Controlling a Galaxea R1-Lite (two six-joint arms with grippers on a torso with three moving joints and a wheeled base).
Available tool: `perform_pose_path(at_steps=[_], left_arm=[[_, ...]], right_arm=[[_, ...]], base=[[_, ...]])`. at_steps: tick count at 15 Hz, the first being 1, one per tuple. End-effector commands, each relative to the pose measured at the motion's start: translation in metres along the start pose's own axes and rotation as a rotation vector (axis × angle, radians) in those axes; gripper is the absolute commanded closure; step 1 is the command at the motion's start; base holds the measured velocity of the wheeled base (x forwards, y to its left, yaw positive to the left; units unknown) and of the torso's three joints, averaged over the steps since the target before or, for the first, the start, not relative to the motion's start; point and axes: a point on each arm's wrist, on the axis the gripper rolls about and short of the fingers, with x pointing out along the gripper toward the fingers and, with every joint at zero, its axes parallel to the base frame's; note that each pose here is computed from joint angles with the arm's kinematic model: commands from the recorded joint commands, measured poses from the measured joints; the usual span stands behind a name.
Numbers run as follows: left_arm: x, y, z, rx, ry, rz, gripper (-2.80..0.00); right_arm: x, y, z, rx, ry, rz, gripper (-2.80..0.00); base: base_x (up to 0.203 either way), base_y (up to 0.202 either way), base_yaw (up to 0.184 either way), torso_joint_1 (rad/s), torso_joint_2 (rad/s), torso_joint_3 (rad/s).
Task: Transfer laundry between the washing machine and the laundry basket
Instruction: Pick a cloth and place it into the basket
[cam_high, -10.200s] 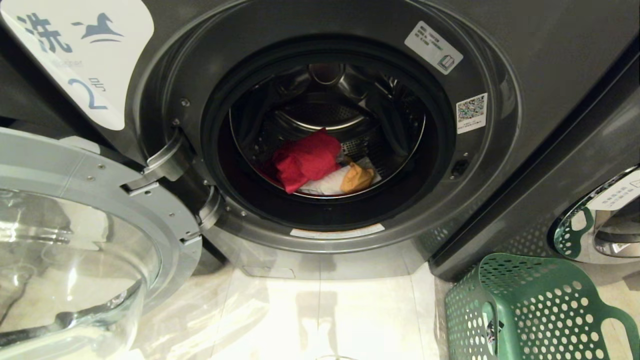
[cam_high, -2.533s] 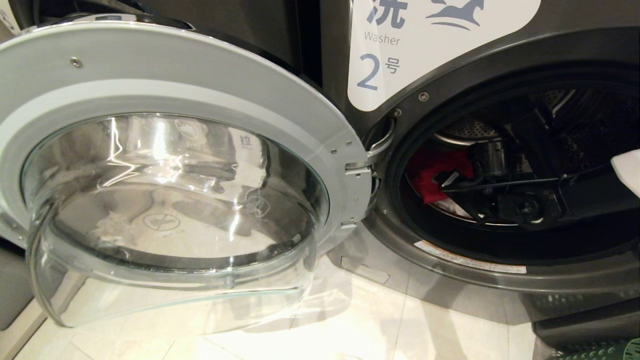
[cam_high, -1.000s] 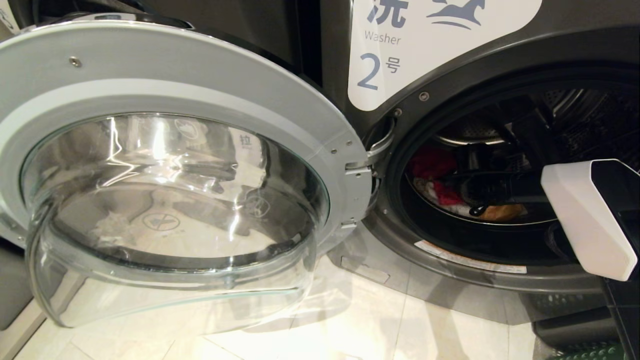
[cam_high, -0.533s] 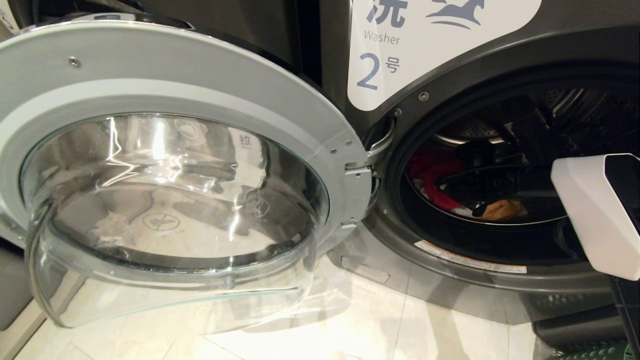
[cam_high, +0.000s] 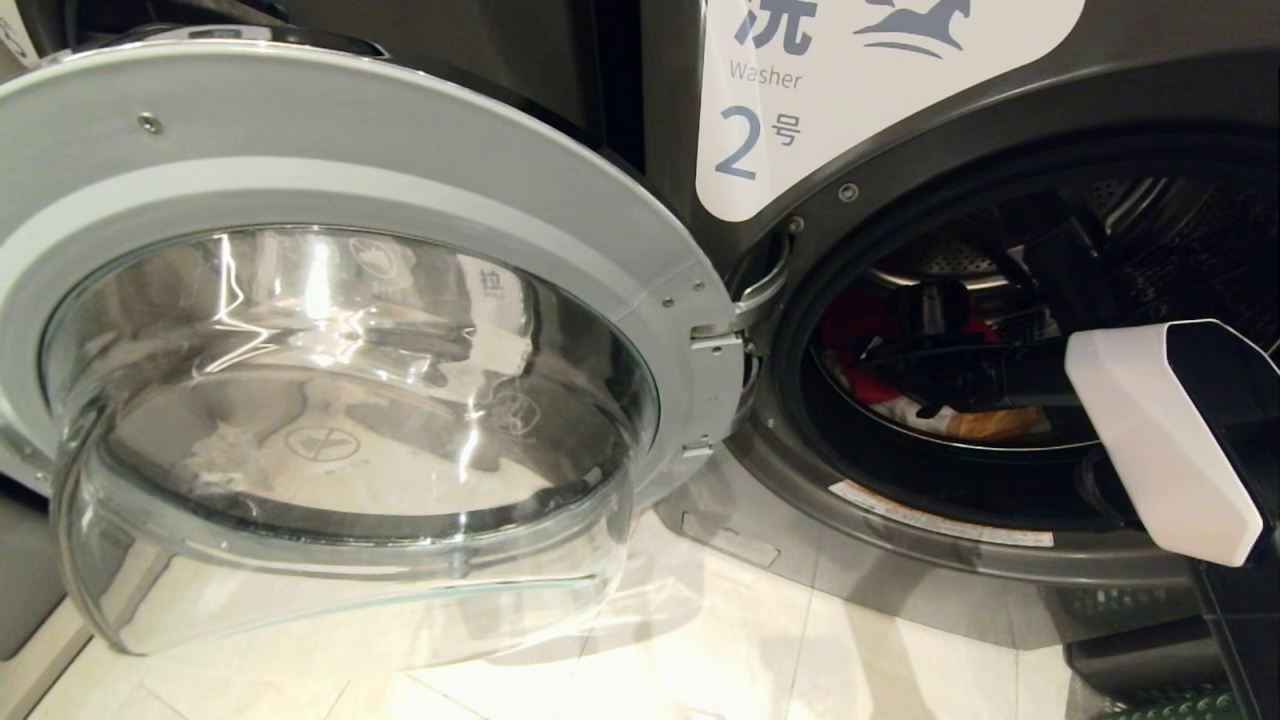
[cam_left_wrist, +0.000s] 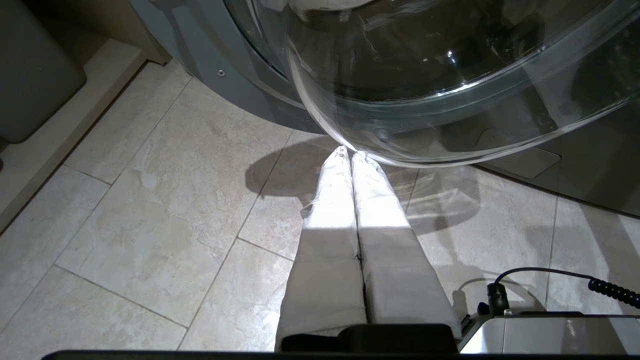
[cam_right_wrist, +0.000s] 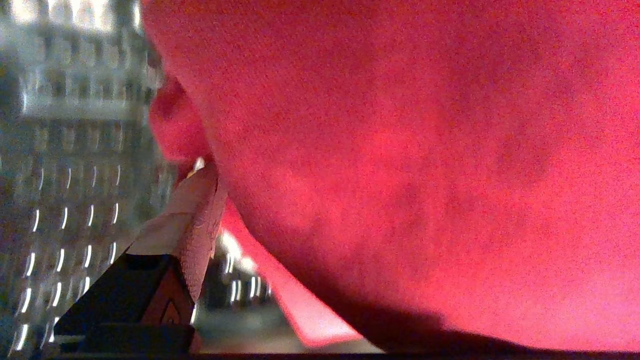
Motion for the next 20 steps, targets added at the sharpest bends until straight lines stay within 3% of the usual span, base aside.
perform_pose_path(at_steps=[1, 8, 12, 13, 20], left_arm=[[0.000, 0.000, 0.000, 0.000, 0.001, 0.000, 0.00], [0.000, 0.000, 0.000, 0.000, 0.000, 0.000, 0.00], [0.000, 0.000, 0.000, 0.000, 0.001, 0.000, 0.00], [0.000, 0.000, 0.000, 0.000, 0.001, 0.000, 0.00], [0.000, 0.000, 0.000, 0.000, 0.001, 0.000, 0.00]], right_arm=[[0.009, -0.001, -0.016, -0.002, -0.018, -0.024, -2.80], [0.020, -0.015, -0.037, -0.084, 0.073, -0.097, -2.80], [0.022, -0.018, -0.039, -0.070, 0.082, -0.097, -2.80], [0.026, -0.020, -0.044, -0.072, 0.090, -0.104, 0.00], [0.032, -0.024, -0.052, -0.067, 0.094, -0.119, 0.00]], base=[[0.000, 0.000, 0.000, 0.000, 0.00, 0.000], [0.000, 0.000, 0.000, 0.000, 0.00, 0.000], [0.000, 0.000, 0.000, 0.000, 0.00, 0.000], [0.000, 0.000, 0.000, 0.000, 0.00, 0.000], [0.000, 0.000, 0.000, 0.000, 0.00, 0.000]])
